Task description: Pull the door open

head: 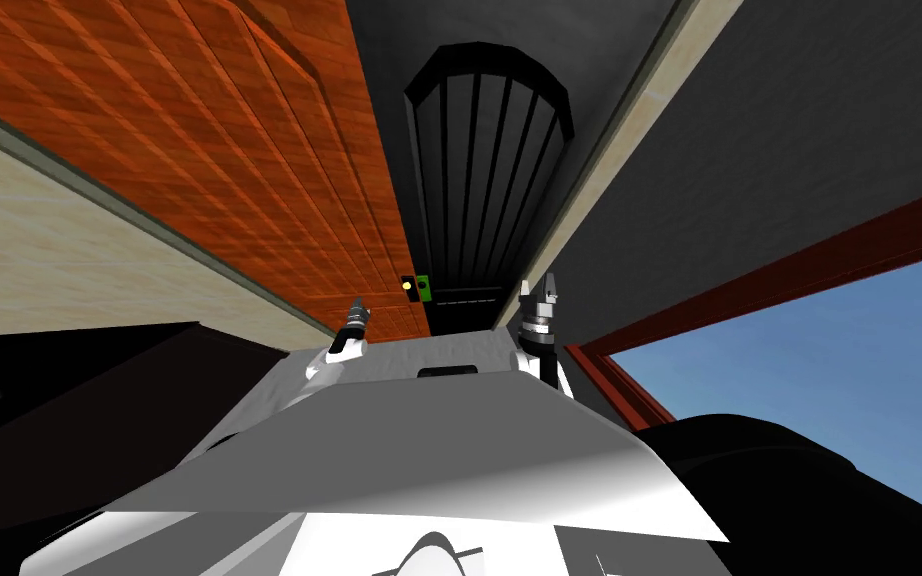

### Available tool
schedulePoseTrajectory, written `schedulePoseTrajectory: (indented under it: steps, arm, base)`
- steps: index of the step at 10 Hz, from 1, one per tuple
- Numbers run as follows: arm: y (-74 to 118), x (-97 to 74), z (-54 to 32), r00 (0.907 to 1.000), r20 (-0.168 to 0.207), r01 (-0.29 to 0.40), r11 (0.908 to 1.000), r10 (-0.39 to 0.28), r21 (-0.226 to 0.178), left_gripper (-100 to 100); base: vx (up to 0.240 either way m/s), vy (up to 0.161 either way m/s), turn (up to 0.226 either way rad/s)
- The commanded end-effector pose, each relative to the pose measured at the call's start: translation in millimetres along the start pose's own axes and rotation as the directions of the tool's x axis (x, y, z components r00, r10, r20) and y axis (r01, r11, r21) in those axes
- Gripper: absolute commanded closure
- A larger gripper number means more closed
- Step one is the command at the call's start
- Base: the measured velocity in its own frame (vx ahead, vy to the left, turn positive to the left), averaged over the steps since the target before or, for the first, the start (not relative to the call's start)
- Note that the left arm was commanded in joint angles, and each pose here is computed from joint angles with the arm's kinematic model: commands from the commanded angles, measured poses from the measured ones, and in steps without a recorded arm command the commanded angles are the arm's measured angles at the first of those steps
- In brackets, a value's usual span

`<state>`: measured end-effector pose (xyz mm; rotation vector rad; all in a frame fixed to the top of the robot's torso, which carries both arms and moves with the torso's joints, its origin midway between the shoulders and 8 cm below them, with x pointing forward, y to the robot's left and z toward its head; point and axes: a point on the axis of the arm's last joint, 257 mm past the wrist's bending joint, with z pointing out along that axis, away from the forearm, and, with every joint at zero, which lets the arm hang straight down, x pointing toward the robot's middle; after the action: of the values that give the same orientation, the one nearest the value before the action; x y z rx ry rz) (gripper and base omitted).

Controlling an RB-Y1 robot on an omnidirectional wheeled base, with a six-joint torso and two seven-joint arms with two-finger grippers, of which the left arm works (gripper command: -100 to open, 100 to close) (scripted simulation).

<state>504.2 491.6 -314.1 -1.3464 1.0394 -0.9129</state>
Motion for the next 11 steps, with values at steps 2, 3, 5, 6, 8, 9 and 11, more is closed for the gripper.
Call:
schedulePoseTrajectory:
  steps: [2,3,5,6,8,9,11]
  arm:
    - [-8.0,23.3,6.2,0.9995,-0.030,0.014,0.9997,-0.014,0.018,-100]
    - [-11.8,35.8,8.6,0.9987,-0.046,0.022,0.9994,-0.021,0.026,-100]
    - [-20.5,63.1,13.2,0.9960,-0.082,0.039,0.9983,-0.035,0.044,-100]
    - [-16.9,56.6,11.6,0.9970,-0.070,0.035,0.9986,-0.032,0.039,-100]
    - [-16.9,56.6,11.6,0.9970,-0.070,0.035,0.9986,-0.032,0.039,100]
    - [-16.9,56.6,11.6,0.9970,-0.070,0.035,0.9986,-0.032,0.039,100]
    - [-16.9,56.6,11.6,0.9970,-0.070,0.035,0.9986,-0.032,0.039,100]
  base:
    - [0.202,-0.054,-0.129]
    - [0.189,-0.100,-0.166]
    - [0.186,-0.138,-0.167]
    - [0.071,-0.066,-0.032]
    - [-0.014,0.017,0.014]
    - [-0.024,0.024,-0.001]
    - [-0.014,0.012,0.004]
